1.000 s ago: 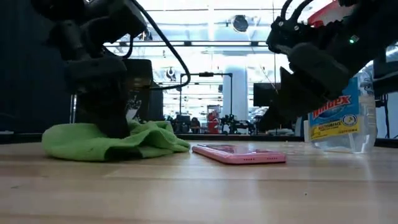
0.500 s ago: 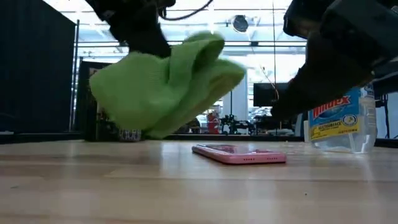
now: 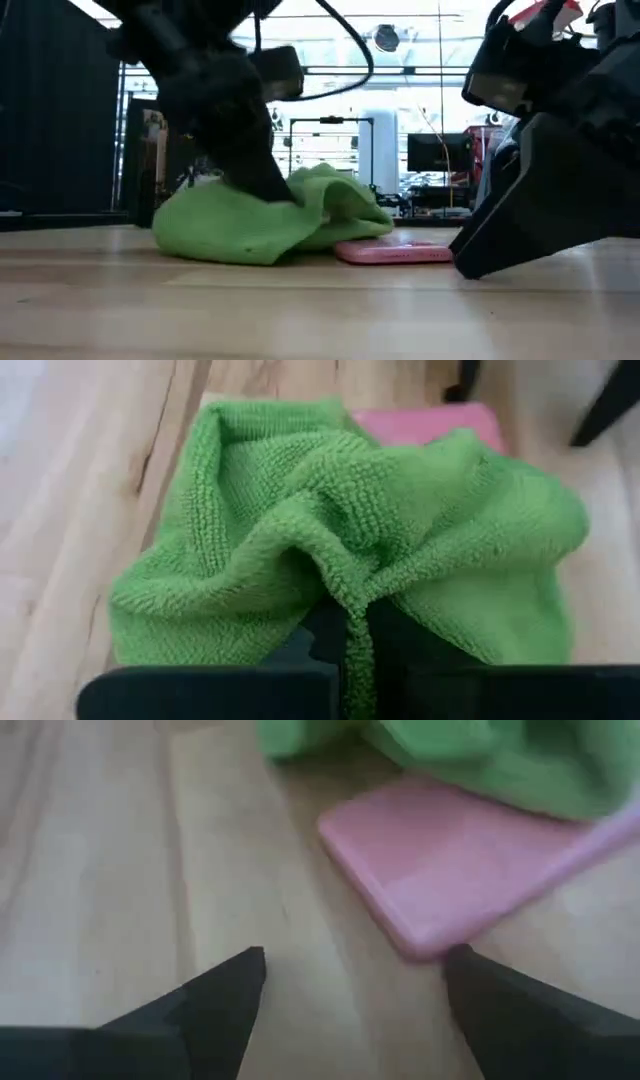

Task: Apply microfiber cloth
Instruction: Wipe the front of the pink cellphone with the green microfiber cloth

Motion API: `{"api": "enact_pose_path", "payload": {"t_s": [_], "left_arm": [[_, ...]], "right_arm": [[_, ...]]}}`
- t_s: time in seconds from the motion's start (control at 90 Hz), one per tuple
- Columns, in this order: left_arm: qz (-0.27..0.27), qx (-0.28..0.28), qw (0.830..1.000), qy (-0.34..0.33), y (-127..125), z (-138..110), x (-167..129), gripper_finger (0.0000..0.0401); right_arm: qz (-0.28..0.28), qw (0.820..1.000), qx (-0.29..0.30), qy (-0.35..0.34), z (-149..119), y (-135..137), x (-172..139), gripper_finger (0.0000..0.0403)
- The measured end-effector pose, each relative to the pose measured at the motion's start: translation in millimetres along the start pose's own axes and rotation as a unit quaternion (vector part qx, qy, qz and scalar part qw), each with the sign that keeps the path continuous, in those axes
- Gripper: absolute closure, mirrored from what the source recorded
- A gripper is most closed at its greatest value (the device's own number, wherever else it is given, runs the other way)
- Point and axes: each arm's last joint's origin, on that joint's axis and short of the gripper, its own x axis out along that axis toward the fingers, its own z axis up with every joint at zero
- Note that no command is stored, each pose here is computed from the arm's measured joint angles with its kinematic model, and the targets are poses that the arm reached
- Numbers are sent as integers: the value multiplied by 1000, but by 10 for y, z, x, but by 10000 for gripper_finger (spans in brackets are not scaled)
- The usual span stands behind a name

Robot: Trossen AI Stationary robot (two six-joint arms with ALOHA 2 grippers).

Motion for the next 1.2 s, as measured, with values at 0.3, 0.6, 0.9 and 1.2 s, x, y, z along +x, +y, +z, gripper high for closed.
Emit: {"api": "enact_pose_path", "payload": {"t_s": [0.3, 0.6, 0.9, 1.2], "left_arm": [[13, 0, 1000, 1, 131, 13, 86, 401], [-27, 39, 998, -31, -240, 142, -589, 401], [-51, 107, 992, -31, -470, 28, -576, 401], [-48, 128, 990, -31, -413, 35, -422, 401]], "right_arm": [[41, 998, -18, -36, 97, 9, 154, 144], [26, 995, -87, -41, 526, -156, -152, 160], [-75, 995, -63, -31, 881, -716, 10, 215], [-77, 996, -41, 2, 834, -926, 302, 346]]}}
